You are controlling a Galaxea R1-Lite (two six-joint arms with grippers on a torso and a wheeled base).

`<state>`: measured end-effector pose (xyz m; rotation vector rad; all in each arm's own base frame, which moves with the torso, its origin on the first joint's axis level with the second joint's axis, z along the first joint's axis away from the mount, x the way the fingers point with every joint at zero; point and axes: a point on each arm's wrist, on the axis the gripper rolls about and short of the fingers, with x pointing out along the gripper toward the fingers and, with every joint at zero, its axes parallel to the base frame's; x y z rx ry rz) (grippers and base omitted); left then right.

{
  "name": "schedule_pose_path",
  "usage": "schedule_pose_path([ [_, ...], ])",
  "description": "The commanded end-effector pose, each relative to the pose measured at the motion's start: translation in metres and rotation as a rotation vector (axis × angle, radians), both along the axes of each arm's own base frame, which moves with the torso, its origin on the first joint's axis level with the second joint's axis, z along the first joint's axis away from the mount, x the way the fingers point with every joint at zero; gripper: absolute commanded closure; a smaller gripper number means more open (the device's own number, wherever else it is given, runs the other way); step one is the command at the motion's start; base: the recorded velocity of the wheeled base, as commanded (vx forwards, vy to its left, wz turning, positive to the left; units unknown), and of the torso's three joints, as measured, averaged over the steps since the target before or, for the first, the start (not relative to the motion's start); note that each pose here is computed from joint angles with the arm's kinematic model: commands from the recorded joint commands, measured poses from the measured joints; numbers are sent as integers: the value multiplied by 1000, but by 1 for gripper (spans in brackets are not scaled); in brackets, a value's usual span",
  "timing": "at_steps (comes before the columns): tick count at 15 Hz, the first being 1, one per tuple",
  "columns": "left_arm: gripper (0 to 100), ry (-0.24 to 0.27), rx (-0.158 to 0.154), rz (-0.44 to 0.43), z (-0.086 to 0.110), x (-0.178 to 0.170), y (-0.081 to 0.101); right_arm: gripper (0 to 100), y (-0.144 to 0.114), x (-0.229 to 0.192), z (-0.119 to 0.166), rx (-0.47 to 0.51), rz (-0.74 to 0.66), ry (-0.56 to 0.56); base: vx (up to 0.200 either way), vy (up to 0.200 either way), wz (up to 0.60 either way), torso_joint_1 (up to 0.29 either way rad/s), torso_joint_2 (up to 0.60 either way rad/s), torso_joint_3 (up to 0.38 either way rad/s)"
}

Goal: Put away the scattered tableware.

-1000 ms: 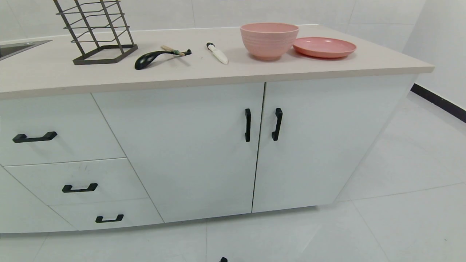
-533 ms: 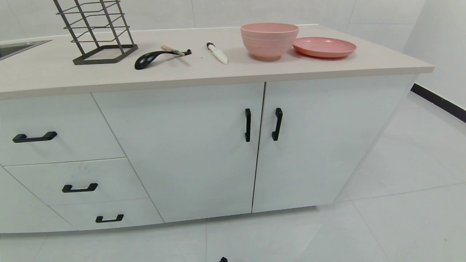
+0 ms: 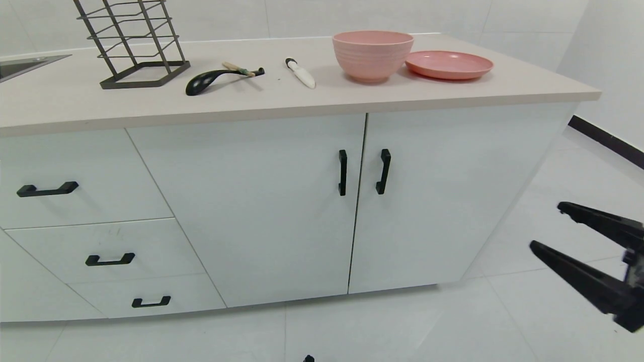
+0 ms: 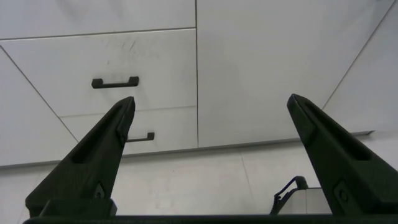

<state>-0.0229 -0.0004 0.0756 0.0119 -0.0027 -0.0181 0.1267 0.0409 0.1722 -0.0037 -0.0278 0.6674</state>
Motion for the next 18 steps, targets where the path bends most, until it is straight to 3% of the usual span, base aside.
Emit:
schedule_pose_path([
  [1,0,1,2,0,0,0,0,0,30,42,-28,-43,107,127,0,0,0,0,0,0],
  [6,0,-11,2,-33,1,0,-1,0,56,89,-29,-51,98,138,0,0,0,0,0,0],
  [7,0,-64,9,-74,7,0,-2,0,58,93,-31,-52,87,145,0,0,0,0,0,0],
  [8,0,-224,11,-78,23,-3,-2,0,58,95,-32,-56,87,143,0,0,0,0,0,0],
  [9,0,-314,21,-91,32,-5,-2,0,58,95,-31,-59,88,136,0,0,0,0,0,0],
  [10,0,-301,27,-160,30,-5,-4,0,58,98,-31,-77,87,114,0,0,0,0,0,0],
  [12,0,-184,23,-319,28,-1,-6,0,59,101,-34,-95,88,109,0,0,0,0,0,0],
  [14,0,-91,56,-426,56,14,-7,0,59,103,-36,-94,124,90,0,0,0,0,0,0],
  [15,0,-73,58,-460,67,20,-7,0,58,104,-37,-101,138,75,0,0,0,0,0,0],
  [17,0,-88,57,-716,107,50,-17,0,53,112,-41,-138,180,1,0,0,0,0,0,0],
  [18,0,-96,48,-790,119,67,-25,0,53,114,-42,-138,185,-18,0,0,0,0,0,0],
])
